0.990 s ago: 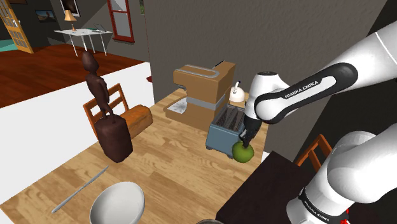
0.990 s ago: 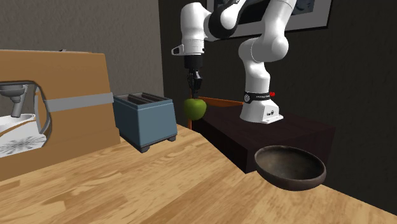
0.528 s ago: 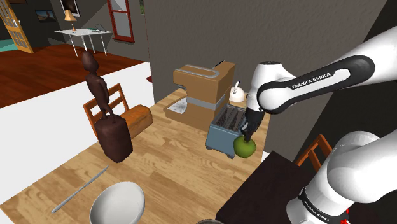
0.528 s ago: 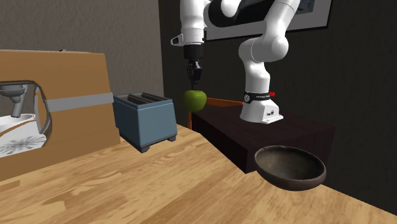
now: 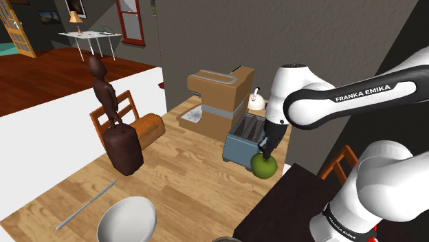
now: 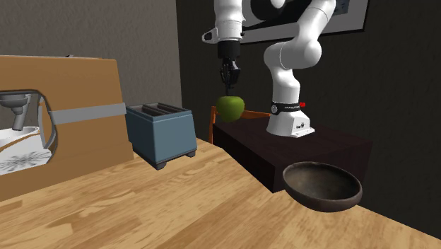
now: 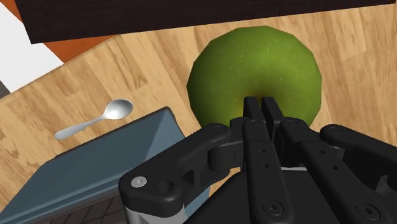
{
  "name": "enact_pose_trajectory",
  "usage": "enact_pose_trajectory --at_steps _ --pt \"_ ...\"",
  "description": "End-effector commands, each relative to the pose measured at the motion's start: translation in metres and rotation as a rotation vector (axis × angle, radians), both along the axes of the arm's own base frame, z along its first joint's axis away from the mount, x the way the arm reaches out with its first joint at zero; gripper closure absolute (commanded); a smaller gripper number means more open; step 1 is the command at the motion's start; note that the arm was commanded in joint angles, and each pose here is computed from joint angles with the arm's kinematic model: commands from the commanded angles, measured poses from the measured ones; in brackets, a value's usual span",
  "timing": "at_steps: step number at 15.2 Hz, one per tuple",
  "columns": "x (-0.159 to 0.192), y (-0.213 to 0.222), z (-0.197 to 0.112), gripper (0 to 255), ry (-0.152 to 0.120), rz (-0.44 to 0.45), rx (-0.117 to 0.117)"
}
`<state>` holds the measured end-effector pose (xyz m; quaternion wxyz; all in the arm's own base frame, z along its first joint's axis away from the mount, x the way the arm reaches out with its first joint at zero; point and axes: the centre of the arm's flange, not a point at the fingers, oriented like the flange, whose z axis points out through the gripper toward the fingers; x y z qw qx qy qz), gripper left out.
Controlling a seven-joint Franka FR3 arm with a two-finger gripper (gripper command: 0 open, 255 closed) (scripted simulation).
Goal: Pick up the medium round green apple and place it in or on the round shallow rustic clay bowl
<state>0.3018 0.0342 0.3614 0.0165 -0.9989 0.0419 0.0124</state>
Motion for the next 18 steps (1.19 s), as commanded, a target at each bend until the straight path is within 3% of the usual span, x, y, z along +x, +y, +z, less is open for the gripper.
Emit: enact_pose_trajectory --at_steps 1,18 --pt "-0.008 0.024 0.004 255 0.0 -0.002 0.0" --pt "-0.093 0.229 0.037 255 0.0 -0.002 0.0"
